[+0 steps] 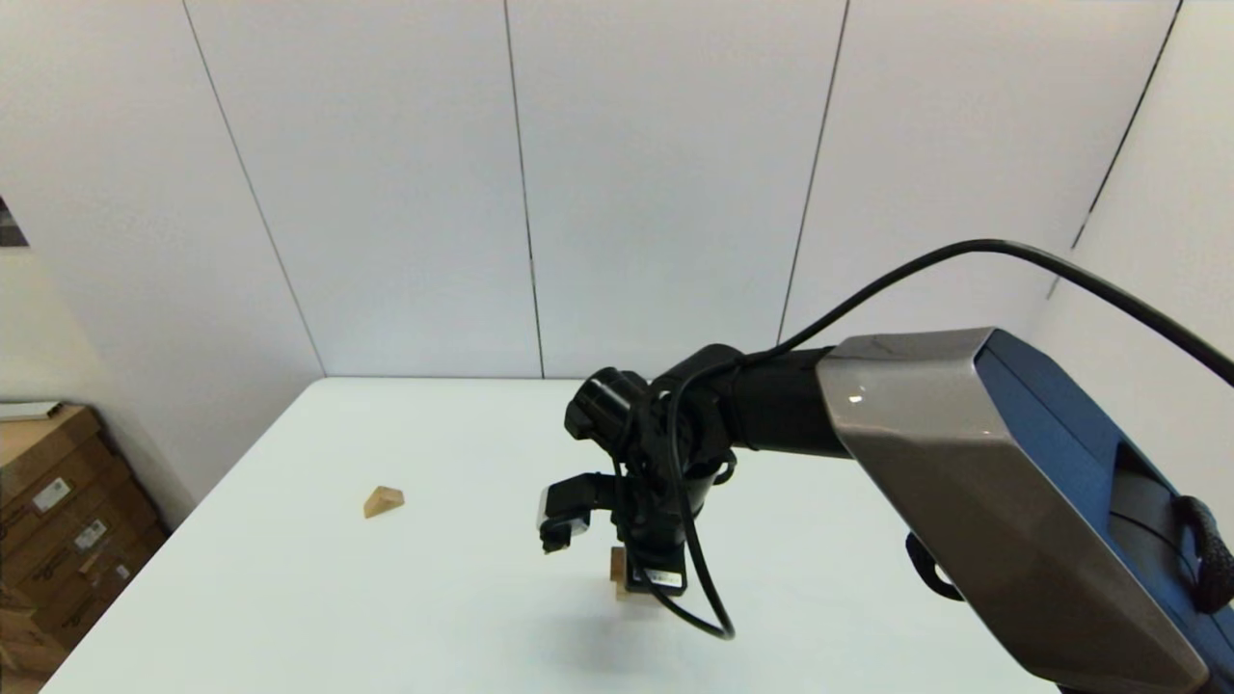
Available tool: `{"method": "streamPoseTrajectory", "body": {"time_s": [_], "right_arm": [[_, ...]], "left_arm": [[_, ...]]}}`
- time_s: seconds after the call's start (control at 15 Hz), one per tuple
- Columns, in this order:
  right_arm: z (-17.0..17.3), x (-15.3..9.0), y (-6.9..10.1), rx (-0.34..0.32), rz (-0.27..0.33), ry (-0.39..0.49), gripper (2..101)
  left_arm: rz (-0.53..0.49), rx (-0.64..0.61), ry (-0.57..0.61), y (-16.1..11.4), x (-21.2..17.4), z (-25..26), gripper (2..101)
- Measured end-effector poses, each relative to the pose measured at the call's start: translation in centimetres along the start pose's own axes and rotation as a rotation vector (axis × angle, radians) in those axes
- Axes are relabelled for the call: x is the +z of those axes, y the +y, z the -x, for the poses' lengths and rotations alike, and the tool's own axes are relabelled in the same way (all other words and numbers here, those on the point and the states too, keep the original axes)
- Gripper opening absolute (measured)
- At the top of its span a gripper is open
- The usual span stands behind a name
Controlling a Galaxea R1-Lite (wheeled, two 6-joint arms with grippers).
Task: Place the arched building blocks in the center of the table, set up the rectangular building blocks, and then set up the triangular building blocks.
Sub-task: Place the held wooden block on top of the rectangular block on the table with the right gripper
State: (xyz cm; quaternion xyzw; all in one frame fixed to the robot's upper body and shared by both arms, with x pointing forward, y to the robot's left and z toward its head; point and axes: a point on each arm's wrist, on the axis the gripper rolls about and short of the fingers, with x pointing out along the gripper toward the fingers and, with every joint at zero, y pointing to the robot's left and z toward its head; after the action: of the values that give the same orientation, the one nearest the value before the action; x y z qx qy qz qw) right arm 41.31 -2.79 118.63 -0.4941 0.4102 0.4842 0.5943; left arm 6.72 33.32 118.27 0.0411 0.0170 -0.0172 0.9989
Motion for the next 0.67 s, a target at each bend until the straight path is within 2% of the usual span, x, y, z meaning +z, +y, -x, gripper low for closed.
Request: {"method": "streamPoseTrajectory", "body": {"time_s": [0.67], "right_arm": [[-0.74, -0.65, -0.60, 0.007, -0.013, 0.012, 24.5]], "left_arm": [[0.000, 0.000, 0.000, 0.00, 0.00, 0.00, 97.8]]}}
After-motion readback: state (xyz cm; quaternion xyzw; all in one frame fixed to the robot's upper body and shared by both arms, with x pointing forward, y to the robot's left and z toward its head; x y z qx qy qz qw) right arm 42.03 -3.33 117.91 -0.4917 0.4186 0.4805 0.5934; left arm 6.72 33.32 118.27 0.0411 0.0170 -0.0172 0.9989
